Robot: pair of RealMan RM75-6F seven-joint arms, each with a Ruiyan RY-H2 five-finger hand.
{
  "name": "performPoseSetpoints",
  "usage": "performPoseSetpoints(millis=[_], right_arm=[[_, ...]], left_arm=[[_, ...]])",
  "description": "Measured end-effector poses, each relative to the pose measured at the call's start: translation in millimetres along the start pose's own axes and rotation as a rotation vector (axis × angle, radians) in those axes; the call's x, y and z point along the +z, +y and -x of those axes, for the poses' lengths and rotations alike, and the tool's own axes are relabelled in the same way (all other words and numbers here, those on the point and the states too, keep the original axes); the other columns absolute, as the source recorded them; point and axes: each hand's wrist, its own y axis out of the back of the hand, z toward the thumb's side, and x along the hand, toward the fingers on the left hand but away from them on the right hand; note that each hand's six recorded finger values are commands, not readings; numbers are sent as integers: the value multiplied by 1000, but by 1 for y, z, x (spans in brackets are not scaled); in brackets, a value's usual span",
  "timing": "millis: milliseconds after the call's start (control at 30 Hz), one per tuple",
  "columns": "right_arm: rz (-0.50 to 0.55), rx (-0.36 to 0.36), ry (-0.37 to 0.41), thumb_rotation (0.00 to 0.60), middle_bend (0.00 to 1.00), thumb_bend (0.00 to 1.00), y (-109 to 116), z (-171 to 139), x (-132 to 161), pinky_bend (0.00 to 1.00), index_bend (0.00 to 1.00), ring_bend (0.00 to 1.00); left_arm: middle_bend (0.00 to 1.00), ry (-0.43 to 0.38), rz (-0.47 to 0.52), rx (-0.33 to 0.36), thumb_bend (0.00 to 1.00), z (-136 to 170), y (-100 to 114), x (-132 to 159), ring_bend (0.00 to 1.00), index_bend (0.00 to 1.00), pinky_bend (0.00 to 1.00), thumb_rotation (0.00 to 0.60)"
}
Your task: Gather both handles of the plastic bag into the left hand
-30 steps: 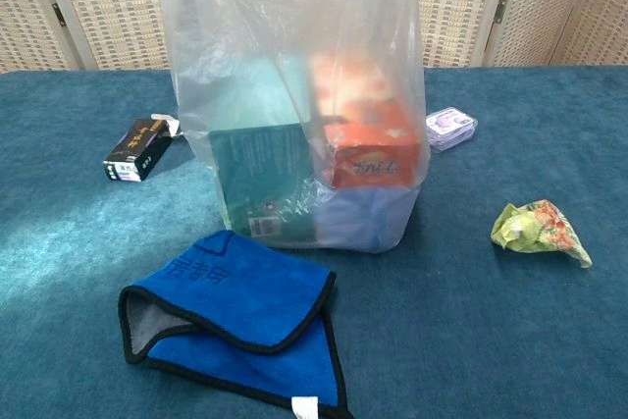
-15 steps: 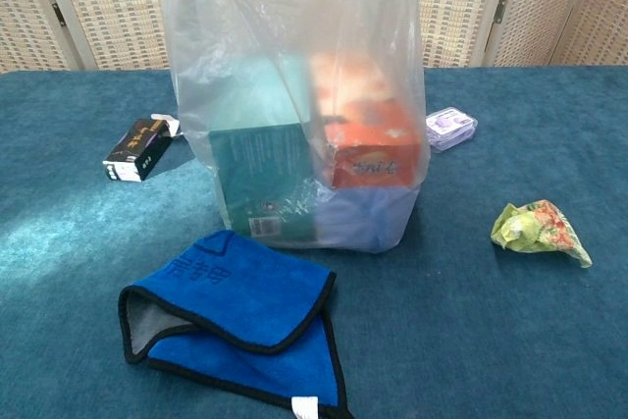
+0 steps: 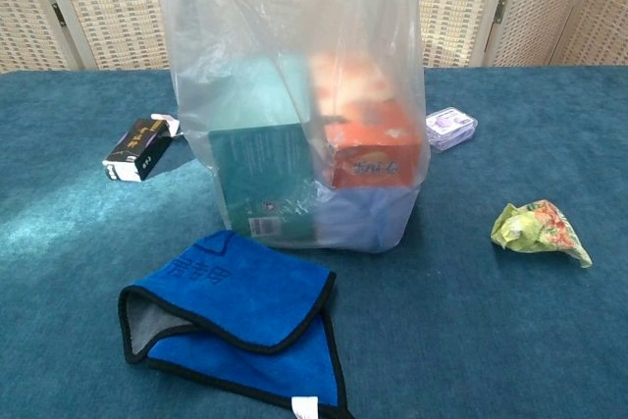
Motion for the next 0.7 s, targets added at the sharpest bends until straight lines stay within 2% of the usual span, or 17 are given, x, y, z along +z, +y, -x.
performPoseSetpoints(millis=[200, 500, 567, 700], right_arm=[[21, 9, 47, 600, 260, 141, 6, 4, 9, 398, 258, 255], [27, 25, 75, 600, 260, 141, 7, 3, 14, 398, 247, 255], [27, 25, 76, 600, 260, 141, 8, 2, 14, 398, 247, 255], [25, 8, 76, 600, 260, 141, 13, -1, 13, 398, 247, 255]], left_arm=[[136, -37, 65, -15, 378, -13, 4, 6, 192, 153, 140, 600], [150, -104, 86, 31, 378, -35, 16, 15, 200, 157, 172, 600], [153, -114, 119, 29, 379, -37, 17, 18, 211, 157, 194, 600], [153, -140, 250, 7, 378, -45, 21, 26, 216, 156, 232, 600]])
